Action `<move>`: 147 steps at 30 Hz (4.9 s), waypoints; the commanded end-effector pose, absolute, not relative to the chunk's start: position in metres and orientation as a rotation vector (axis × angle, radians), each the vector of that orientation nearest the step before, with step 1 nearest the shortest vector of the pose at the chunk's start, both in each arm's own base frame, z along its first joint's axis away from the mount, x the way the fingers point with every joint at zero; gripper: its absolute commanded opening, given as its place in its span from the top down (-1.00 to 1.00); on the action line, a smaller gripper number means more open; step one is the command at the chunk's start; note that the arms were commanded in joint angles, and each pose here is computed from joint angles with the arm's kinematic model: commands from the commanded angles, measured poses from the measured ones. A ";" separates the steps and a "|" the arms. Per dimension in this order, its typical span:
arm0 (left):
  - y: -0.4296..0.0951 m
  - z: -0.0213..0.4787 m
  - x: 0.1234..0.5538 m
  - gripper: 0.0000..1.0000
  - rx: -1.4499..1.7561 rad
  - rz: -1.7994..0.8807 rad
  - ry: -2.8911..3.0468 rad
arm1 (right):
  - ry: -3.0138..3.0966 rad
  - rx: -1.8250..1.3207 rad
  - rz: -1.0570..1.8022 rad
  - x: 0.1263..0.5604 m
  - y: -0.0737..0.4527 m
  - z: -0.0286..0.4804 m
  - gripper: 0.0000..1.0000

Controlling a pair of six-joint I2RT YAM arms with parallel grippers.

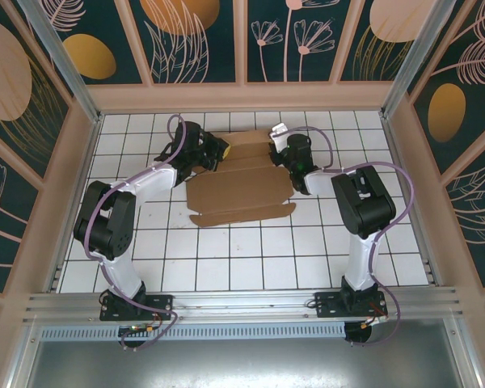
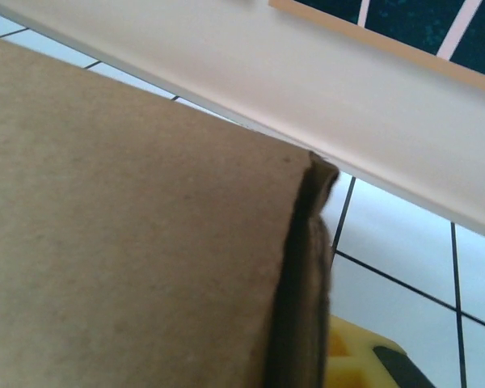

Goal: Fold the paper box

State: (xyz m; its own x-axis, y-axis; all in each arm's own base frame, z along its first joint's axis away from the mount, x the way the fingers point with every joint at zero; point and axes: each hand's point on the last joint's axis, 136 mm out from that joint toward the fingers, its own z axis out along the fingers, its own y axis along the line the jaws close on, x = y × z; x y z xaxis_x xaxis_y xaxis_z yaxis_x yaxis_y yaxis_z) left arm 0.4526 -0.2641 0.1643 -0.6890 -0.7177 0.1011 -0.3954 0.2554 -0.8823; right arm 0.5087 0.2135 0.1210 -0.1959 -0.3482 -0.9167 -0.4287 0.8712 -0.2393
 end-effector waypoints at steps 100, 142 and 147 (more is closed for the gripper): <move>-0.240 0.169 0.337 1.00 -1.053 -1.376 2.241 | 1.777 -0.323 -0.016 0.407 0.241 0.082 0.79; -0.243 0.158 0.348 0.83 -0.982 -1.295 2.282 | 2.060 -0.118 0.893 0.395 0.232 0.187 -0.19; -0.248 0.160 0.350 0.62 -0.958 -1.329 2.276 | 2.092 -0.119 0.898 0.393 0.235 0.168 -0.15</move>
